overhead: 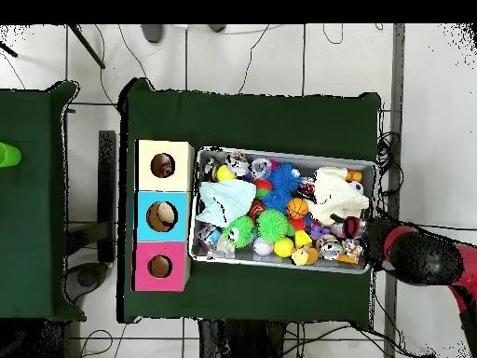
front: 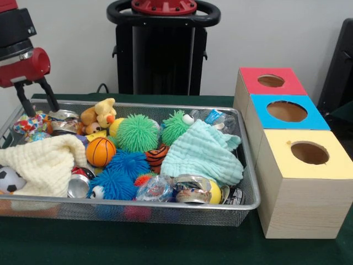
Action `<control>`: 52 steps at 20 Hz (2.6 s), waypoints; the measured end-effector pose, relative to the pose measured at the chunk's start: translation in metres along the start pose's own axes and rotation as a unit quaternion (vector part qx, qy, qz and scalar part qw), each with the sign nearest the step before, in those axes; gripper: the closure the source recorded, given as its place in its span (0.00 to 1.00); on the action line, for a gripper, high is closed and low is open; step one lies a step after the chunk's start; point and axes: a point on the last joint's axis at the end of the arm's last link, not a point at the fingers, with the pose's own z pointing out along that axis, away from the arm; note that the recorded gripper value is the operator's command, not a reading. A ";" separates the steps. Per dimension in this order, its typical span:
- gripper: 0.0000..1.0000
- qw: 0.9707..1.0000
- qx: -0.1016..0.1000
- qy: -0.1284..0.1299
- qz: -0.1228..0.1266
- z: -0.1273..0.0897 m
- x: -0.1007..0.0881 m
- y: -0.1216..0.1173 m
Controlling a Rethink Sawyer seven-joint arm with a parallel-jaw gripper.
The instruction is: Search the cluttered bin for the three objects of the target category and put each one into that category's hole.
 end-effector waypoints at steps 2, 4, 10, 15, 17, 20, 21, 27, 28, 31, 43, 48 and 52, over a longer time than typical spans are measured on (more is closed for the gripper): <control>0.00 1.000 0.000 0.002 -0.002 0.001 0.002 0.002; 0.00 1.000 0.000 0.004 -0.005 0.003 0.004 0.003; 0.00 1.000 -0.015 0.008 0.001 0.015 0.011 0.004; 0.00 0.999 -0.037 0.012 0.013 0.028 0.020 0.002; 0.00 0.999 -0.043 0.012 0.017 0.031 0.023 0.001; 0.00 0.998 -0.049 0.012 0.022 0.034 0.027 -0.002; 0.00 0.998 -0.051 0.012 0.024 0.034 0.028 -0.004; 0.00 0.998 -0.057 0.013 0.033 0.035 0.032 -0.009; 0.00 0.997 -0.059 0.015 0.036 0.033 0.033 -0.010; 0.00 0.997 -0.063 0.026 0.043 0.028 0.034 -0.011; 0.00 0.994 -0.009 0.108 0.017 -0.016 0.018 -0.009; 0.00 0.993 0.051 0.108 -0.023 -0.033 -0.014 0.006; 0.00 0.991 0.080 0.099 -0.042 -0.043 -0.031 0.015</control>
